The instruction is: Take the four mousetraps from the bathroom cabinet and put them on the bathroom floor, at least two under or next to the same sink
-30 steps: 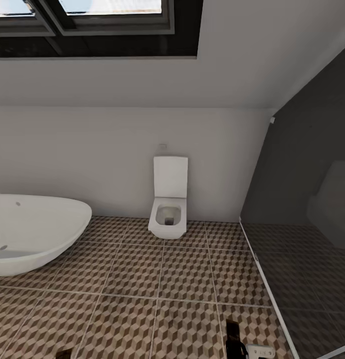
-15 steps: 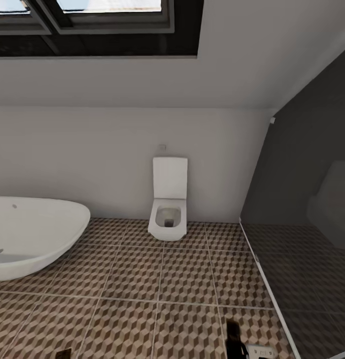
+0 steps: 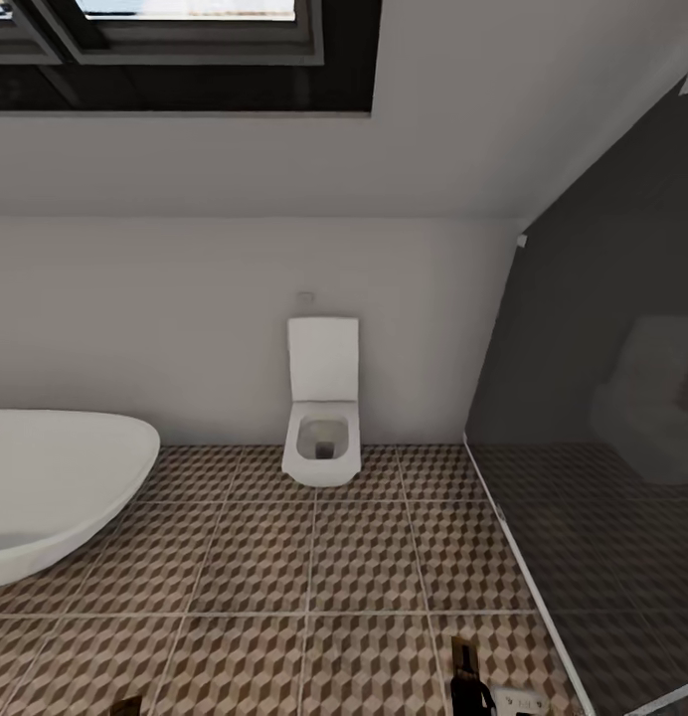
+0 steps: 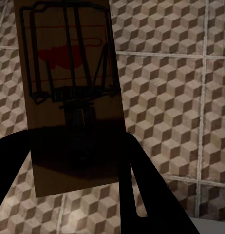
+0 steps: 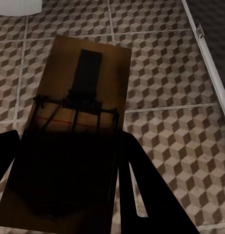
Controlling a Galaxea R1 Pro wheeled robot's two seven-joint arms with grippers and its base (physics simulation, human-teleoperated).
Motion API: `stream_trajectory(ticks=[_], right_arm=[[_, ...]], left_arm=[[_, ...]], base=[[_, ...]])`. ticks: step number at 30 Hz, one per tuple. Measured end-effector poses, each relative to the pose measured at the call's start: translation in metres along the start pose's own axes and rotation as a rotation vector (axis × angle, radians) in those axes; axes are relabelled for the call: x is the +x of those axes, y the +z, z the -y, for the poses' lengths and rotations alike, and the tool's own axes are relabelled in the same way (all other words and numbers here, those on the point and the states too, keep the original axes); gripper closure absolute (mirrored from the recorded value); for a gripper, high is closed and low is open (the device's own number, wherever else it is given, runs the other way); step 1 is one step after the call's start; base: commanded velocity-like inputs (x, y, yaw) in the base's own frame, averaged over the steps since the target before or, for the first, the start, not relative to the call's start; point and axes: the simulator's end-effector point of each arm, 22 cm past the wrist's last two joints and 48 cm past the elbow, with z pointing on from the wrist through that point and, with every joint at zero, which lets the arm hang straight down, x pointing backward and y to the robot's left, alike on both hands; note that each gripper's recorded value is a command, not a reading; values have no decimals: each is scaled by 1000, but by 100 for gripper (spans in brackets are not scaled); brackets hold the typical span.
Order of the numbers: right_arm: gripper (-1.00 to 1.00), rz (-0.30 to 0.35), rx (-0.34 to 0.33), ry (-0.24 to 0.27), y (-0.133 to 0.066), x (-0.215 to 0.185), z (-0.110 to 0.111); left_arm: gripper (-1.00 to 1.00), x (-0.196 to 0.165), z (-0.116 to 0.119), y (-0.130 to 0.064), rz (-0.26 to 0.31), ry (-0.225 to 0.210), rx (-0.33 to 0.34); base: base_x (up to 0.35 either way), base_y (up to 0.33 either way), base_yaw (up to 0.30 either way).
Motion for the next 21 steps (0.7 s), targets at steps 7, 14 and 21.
stream_trajectory(ticks=[7, 14, 21], right_arm=[[100, 3, 0, 0, 0, -1, 0], [100, 6, 0, 0, 0, -3, 0], [100, 7, -1, 0, 0, -3, 0]], left_arm=[[100, -1, 0, 0, 3, -1, 0], [100, -3, 0, 0, 6, -1, 0], [100, -3, 0, 0, 8, -2, 0]], base=[[1, 0, -153], [0, 47, -124], [7, 107, -31]])
